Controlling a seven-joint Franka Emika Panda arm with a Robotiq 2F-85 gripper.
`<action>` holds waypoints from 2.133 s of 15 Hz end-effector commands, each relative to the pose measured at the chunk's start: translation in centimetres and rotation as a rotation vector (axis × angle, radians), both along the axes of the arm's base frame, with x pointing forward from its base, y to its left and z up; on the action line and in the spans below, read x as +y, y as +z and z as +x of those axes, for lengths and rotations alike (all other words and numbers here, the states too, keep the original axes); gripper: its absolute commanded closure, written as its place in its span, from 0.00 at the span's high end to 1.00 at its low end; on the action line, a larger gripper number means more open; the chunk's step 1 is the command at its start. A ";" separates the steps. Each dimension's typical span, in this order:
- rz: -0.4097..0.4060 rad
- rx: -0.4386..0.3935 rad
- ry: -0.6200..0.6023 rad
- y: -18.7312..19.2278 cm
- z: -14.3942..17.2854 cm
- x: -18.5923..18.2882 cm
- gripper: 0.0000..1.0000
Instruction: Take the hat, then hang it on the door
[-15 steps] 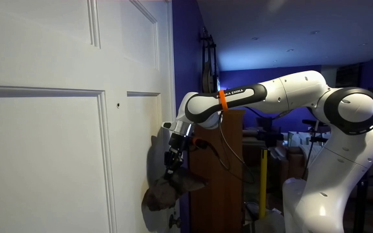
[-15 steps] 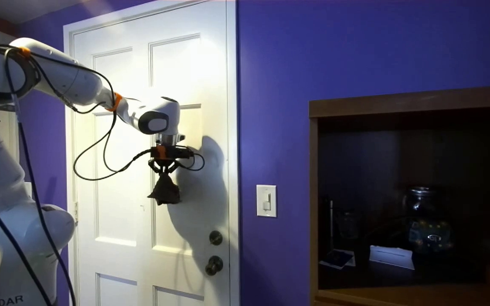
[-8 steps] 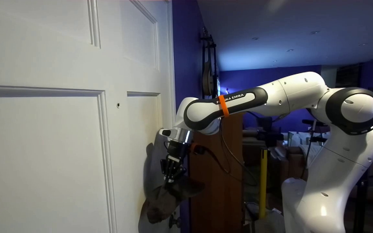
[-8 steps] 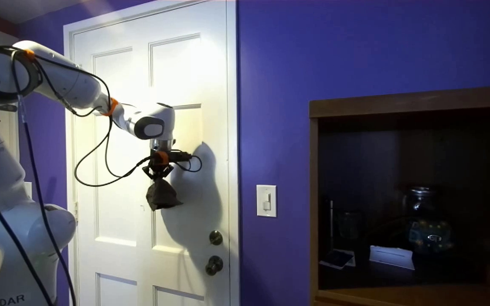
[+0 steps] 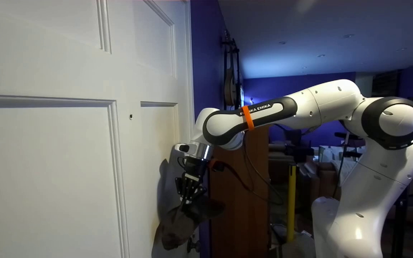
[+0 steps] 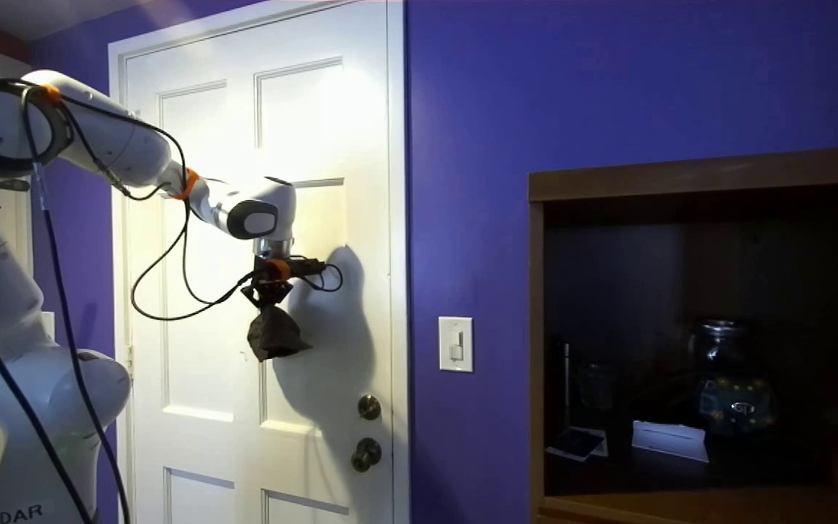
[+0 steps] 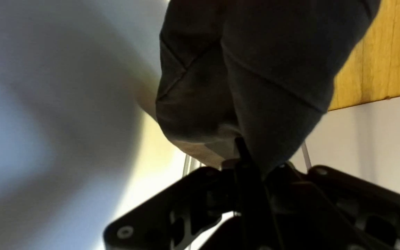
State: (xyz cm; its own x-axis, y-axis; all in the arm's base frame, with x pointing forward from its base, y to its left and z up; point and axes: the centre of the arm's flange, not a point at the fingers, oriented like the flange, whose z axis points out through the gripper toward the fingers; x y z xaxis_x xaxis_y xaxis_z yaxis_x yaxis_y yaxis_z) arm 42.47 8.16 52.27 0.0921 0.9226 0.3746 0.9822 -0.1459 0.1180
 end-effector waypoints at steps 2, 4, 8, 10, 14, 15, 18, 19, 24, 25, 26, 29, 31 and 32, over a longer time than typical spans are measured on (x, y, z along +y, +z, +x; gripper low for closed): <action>-0.058 -0.079 0.227 0.1 -0.9 3.6 0.01; -0.096 -0.111 0.315 -0.3 -1.3 5.5 0.01; -0.158 -0.183 0.443 -1.1 -1.6 8.3 0.01; -0.191 -0.229 0.473 -1.6 -1.6 9.3 0.01; -0.177 -0.379 0.433 -2.3 -2.6 11.0 0.01; -0.168 -0.426 0.416 -2.7 -3.2 11.3 0.01; -0.144 -0.535 0.381 -3.4 -4.9 12.4 0.01; -0.136 -0.570 0.379 -3.6 -5.4 12.8 0.01; -0.086 -0.624 0.401 -4.1 -7.8 14.1 0.01; -0.081 -0.618 0.402 -4.1 -8.2 14.2 0.15; -0.094 -0.603 0.419 -4.2 -8.3 14.2 0.02; -0.071 -0.569 0.447 -4.3 -7.6 13.6 0.01; -0.059 -0.531 0.450 -4.1 -7.1 13.2 0.01; -0.053 -0.517 0.449 -4.0 -6.9 13.0 0.01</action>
State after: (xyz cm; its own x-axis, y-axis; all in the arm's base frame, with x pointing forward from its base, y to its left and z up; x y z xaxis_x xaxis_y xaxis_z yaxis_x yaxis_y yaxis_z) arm 35.46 22.30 47.34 -0.4674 0.8615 0.1982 0.7488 0.2667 0.6067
